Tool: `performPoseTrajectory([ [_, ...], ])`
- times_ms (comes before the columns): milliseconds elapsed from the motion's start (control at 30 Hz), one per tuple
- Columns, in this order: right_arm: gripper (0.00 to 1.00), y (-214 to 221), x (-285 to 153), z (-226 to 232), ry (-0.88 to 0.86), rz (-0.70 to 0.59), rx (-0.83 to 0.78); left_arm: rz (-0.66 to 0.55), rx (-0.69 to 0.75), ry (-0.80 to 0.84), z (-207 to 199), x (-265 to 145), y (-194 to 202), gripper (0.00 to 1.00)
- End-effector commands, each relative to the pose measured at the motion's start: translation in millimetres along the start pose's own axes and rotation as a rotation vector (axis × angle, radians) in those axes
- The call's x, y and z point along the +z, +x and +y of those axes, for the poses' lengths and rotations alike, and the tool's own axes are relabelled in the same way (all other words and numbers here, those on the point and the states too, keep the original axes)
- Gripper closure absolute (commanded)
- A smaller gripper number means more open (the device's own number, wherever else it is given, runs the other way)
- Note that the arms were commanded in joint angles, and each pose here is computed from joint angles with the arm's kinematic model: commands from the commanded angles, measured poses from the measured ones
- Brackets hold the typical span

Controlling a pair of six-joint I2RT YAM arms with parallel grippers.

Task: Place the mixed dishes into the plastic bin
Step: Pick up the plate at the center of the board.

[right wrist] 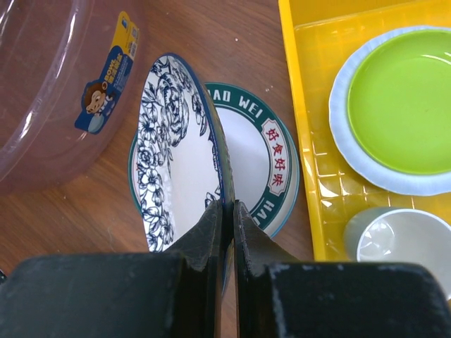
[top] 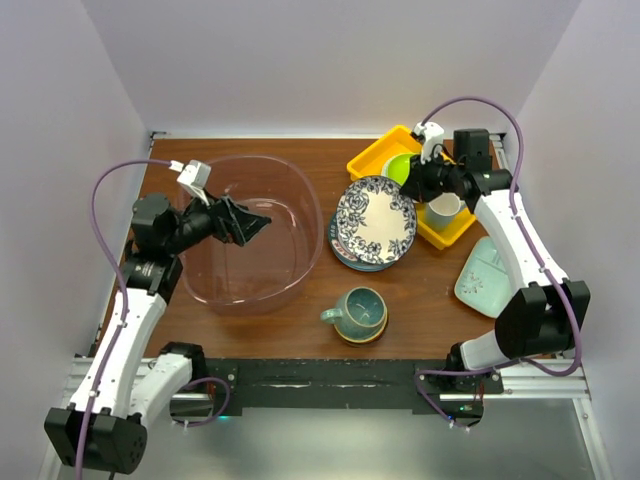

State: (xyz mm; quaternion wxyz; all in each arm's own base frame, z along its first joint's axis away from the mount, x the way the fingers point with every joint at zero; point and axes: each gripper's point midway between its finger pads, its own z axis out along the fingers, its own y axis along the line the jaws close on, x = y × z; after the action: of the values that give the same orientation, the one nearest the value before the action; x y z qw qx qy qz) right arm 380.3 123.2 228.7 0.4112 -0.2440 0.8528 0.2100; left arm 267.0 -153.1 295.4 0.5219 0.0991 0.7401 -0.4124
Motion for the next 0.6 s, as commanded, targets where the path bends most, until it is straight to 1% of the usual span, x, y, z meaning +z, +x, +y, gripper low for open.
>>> performPoseTrajectory([
  [0, 1.00, -55, -21, 11, -0.012, -0.146, -0.082, -0.049, 0.088, 0.022, -12, 10, -25, 0.00],
  [367, 1.00, -64, -30, 16, -0.024, -0.157, -0.096, -0.002, 0.111, 0.041, -15, 38, -20, 0.00],
  [567, 1.00, -68, -34, 18, -0.031, -0.161, -0.101, 0.004, 0.128, 0.048, -17, 48, -23, 0.00],
])
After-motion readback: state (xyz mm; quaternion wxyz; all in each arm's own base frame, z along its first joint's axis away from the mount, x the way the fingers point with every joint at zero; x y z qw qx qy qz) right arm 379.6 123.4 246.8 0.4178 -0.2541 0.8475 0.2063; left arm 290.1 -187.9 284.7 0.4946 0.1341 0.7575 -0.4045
